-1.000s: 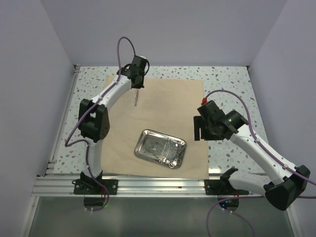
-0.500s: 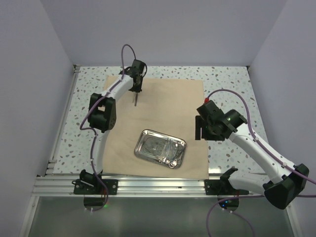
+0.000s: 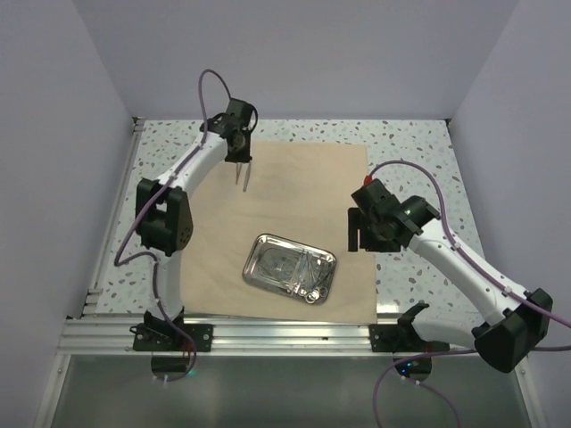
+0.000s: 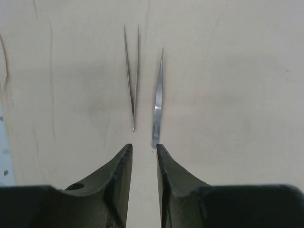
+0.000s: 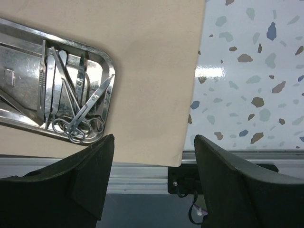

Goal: Open and lay out the surgical kit
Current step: Place the medical item in the surgical kit, then pick up the medical item from the container.

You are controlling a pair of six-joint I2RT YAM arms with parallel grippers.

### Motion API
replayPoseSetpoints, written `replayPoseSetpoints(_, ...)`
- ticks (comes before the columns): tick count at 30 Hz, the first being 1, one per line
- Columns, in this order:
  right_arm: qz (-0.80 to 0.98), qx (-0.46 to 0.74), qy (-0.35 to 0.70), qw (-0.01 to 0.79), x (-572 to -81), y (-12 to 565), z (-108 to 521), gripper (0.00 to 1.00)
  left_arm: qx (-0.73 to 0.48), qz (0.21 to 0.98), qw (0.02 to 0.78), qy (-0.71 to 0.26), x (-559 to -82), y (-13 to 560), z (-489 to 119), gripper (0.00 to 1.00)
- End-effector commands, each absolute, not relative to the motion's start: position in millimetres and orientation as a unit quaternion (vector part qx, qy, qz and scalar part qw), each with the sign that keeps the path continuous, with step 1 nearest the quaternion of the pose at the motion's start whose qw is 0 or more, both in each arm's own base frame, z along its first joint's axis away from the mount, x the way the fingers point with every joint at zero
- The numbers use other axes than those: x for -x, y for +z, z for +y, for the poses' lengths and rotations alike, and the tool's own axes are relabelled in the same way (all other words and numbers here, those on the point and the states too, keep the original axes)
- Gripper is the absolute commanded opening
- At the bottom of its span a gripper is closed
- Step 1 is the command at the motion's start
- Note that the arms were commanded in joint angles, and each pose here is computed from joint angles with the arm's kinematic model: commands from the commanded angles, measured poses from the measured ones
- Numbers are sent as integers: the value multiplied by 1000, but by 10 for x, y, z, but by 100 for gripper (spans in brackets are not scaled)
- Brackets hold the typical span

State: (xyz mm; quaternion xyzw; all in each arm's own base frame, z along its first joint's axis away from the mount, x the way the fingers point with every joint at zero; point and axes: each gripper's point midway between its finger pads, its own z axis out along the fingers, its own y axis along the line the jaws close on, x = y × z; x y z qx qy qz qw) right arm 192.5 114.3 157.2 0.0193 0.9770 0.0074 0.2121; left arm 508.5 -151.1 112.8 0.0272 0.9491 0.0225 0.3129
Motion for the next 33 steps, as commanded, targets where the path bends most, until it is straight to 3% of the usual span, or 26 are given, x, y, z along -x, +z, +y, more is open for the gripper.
replayPoseSetpoints(1,974,-6,30,223,-1971,1597,1224,72,34,949,308,-49,-4527,1592,-1774,30)
replayPoseSetpoints(8,971,11,61,230,-1876,1630,1256,72,130,970,181,-101,-2943,1173,-2312,41)
replayPoseSetpoints(11,971,19,74,228,-1812,1620,1263,72,153,971,147,-108,-2535,984,-2419,42)
replayPoseSetpoints(15,967,30,89,238,-1741,1679,1246,72,177,965,131,-142,-2285,781,-2642,43)
replayPoseSetpoints(33,959,64,96,260,-1446,1926,1020,72,215,966,126,-67,-1849,483,-2774,51)
